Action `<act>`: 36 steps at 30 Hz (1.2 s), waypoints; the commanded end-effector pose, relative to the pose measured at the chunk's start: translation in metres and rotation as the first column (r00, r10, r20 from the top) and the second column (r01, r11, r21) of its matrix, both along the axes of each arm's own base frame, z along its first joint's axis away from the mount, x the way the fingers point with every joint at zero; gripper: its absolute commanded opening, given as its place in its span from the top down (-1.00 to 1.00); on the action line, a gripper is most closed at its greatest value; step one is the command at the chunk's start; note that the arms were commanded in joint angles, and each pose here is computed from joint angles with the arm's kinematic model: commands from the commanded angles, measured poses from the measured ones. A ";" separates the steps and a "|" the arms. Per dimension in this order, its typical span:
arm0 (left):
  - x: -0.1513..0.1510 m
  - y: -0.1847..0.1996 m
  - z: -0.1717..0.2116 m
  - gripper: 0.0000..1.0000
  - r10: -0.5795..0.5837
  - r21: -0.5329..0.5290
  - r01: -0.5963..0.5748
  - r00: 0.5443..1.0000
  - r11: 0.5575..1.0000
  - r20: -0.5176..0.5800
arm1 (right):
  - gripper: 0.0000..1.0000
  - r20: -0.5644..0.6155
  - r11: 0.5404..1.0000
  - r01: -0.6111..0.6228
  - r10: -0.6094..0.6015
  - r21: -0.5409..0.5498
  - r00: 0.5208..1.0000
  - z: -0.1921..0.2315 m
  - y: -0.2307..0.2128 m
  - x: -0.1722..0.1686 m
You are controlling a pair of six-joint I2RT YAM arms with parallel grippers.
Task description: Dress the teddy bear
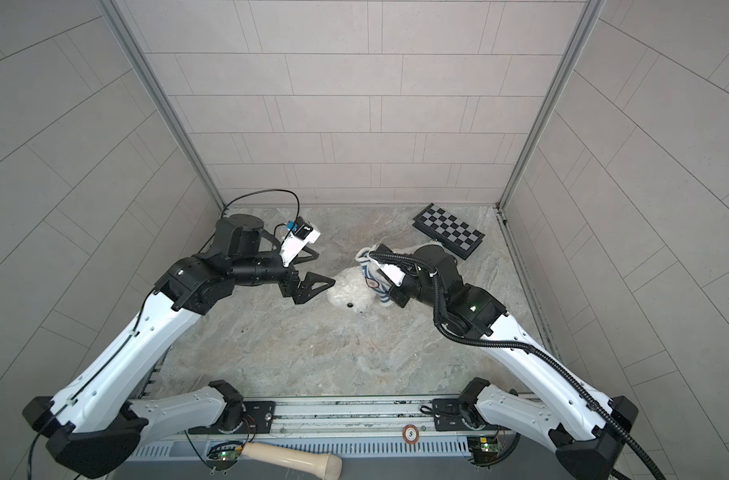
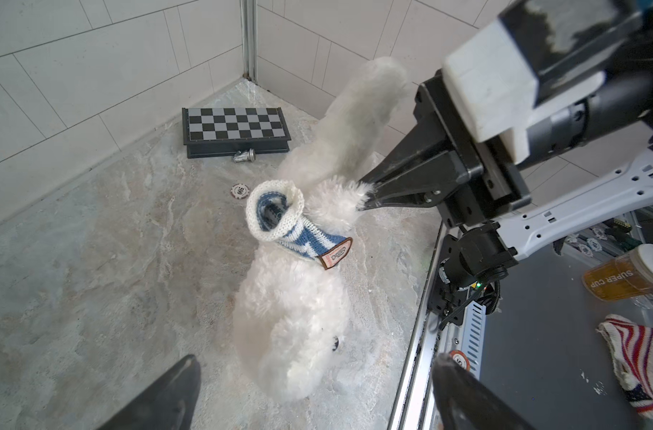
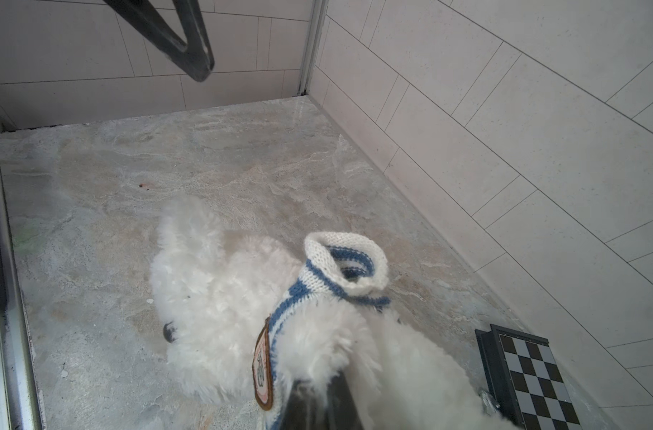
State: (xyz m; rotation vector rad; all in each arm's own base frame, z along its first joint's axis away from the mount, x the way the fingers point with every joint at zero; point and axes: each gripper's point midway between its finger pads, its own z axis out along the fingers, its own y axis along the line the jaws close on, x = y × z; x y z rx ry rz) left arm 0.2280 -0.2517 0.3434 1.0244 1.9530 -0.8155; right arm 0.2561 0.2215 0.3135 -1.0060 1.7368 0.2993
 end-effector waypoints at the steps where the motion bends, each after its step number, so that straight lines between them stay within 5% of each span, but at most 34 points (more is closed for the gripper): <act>1: 0.004 -0.007 -0.006 -1.00 0.009 0.067 -0.010 1.000 0.998 0.021 | 1.00 0.080 0.999 -0.012 0.009 0.036 0.997 0.025 0.000 -0.001; 14: 0.028 -0.020 -0.060 -0.89 0.045 0.246 -0.033 0.998 0.969 -0.042 | 1.00 0.100 0.996 -0.054 0.047 0.069 0.994 0.033 0.006 -0.009; 19: 0.021 -0.022 -0.075 -0.44 0.007 0.256 0.014 0.997 0.966 -0.081 | 1.00 0.097 0.996 -0.050 0.043 0.073 0.994 0.032 0.007 -0.008; 25: 0.018 -0.029 -0.094 -0.52 -0.019 0.244 0.049 0.992 0.969 -0.122 | 1.00 0.094 0.996 -0.041 0.034 0.074 0.995 0.031 0.007 -0.005; 30: 0.025 -0.033 -0.114 0.04 -0.005 0.252 0.038 0.991 0.967 -0.132 | 1.00 0.076 0.996 -0.041 0.035 0.078 0.996 0.023 0.010 -0.003; 36: 0.038 -0.034 -0.123 1.00 0.025 0.247 -0.006 0.997 0.969 -0.076 | 1.00 0.034 0.996 -0.046 0.043 0.081 0.998 0.010 0.015 -0.002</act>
